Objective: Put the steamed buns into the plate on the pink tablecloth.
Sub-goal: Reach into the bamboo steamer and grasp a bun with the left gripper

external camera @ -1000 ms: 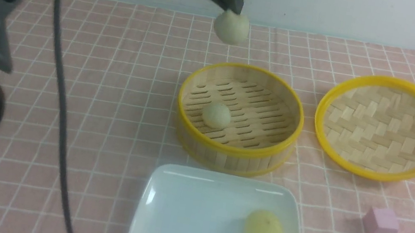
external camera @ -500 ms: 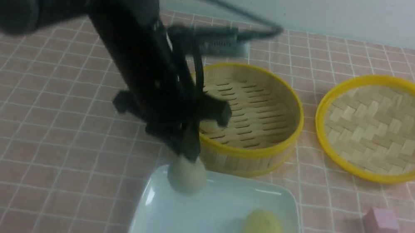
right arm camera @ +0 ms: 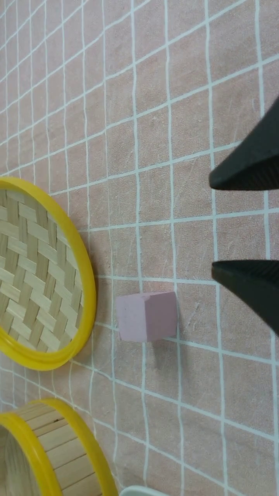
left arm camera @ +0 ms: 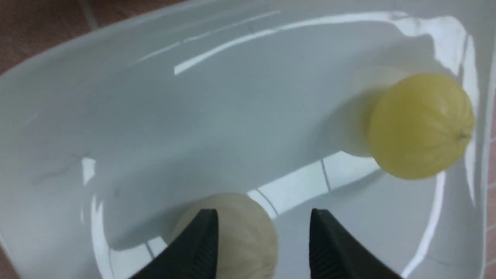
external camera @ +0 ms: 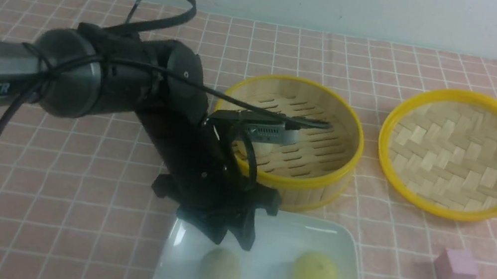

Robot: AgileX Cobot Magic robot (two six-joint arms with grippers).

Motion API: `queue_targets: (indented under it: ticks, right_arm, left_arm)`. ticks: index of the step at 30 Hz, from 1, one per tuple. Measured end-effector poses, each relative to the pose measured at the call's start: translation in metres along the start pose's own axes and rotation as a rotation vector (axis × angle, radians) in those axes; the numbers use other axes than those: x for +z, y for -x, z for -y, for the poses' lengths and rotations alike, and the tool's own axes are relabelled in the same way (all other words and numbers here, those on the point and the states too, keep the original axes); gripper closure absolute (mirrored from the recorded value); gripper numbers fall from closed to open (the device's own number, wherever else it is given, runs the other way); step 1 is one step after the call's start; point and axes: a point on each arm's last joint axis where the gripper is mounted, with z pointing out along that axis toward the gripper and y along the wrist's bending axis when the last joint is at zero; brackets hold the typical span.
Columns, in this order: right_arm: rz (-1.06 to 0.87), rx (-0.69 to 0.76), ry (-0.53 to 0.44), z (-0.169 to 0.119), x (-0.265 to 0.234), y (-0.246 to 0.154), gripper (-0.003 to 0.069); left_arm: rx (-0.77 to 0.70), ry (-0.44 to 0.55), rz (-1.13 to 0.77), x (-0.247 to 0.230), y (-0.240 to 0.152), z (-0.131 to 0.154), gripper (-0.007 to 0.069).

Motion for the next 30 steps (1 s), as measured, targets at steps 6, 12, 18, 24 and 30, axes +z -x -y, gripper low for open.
queue_targets:
  ticks: [6,12,18,24,30]
  right_arm:
    - [0.0,0.0,0.0,0.0,0.0,0.0,0.0419]
    - [0.0,0.0,0.0,0.0,0.0,0.0,0.0419]
    - [0.0,0.0,0.0,0.0,0.0,0.0,0.0419]
    - [0.0,0.0,0.0,0.0,0.0,0.0,0.0419]
    - [0.0,-0.002,0.0,0.0,0.0,0.0,0.0419]
  left_arm:
    - [-0.017,0.085,0.116,-0.037,0.034,0.012,0.0482]
    - [-0.041,0.193,0.237,-0.034,0.085,0.011,0.0611]
    - [-0.001,0.268,0.293,-0.017,0.122,0.007,0.0467]
    - [0.048,0.365,0.319,0.015,0.138,-0.011,0.0297]
    - [0.029,0.351,0.287,0.034,0.139,-0.016,0.0458]
